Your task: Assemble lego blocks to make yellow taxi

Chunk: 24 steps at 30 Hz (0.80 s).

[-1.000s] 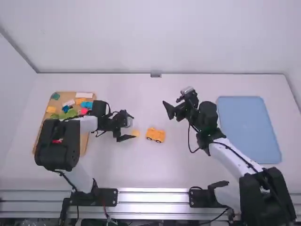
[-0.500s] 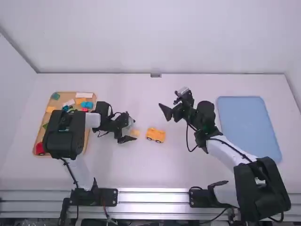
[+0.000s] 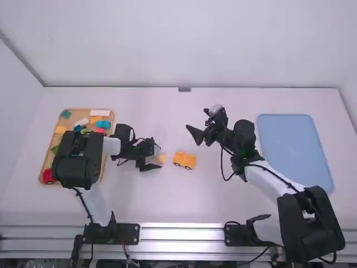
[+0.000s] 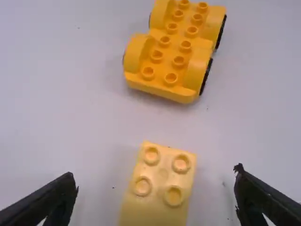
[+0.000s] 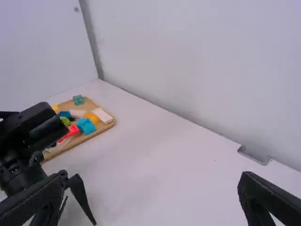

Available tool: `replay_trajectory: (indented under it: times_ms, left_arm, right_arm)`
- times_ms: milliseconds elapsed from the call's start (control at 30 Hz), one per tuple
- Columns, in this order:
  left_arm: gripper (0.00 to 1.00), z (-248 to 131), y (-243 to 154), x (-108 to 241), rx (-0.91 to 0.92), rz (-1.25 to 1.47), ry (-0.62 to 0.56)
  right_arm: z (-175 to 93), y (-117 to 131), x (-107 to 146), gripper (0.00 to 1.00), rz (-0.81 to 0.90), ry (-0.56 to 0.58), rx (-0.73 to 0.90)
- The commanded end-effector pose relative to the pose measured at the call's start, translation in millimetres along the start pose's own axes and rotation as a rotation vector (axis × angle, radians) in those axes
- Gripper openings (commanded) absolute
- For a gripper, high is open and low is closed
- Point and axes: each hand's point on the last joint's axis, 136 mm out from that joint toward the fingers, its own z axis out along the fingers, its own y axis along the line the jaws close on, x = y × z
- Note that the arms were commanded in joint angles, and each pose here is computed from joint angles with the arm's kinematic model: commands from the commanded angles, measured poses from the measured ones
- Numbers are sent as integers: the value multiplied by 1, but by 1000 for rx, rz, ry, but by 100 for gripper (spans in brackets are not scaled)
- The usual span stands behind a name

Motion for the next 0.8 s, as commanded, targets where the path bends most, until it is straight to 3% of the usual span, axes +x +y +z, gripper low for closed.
replay_trajectory:
  times_ms: [0, 300, 533, 767]
  left_arm:
    - [82, 3, -11, 3, 17, -8, -13]
    - [45, 4, -13, 5, 10, -4, -14]
    - [36, 4, -13, 5, 11, -4, -15]
    - [40, 6, -19, 6, 6, 5, -27]
  right_arm:
    - [0, 1, 3, 98, 8, 5, -8]
    - [0, 1, 3, 98, 8, 5, -8]
    - [0, 1, 3, 98, 8, 5, -8]
    - [0, 1, 3, 98, 8, 5, -8]
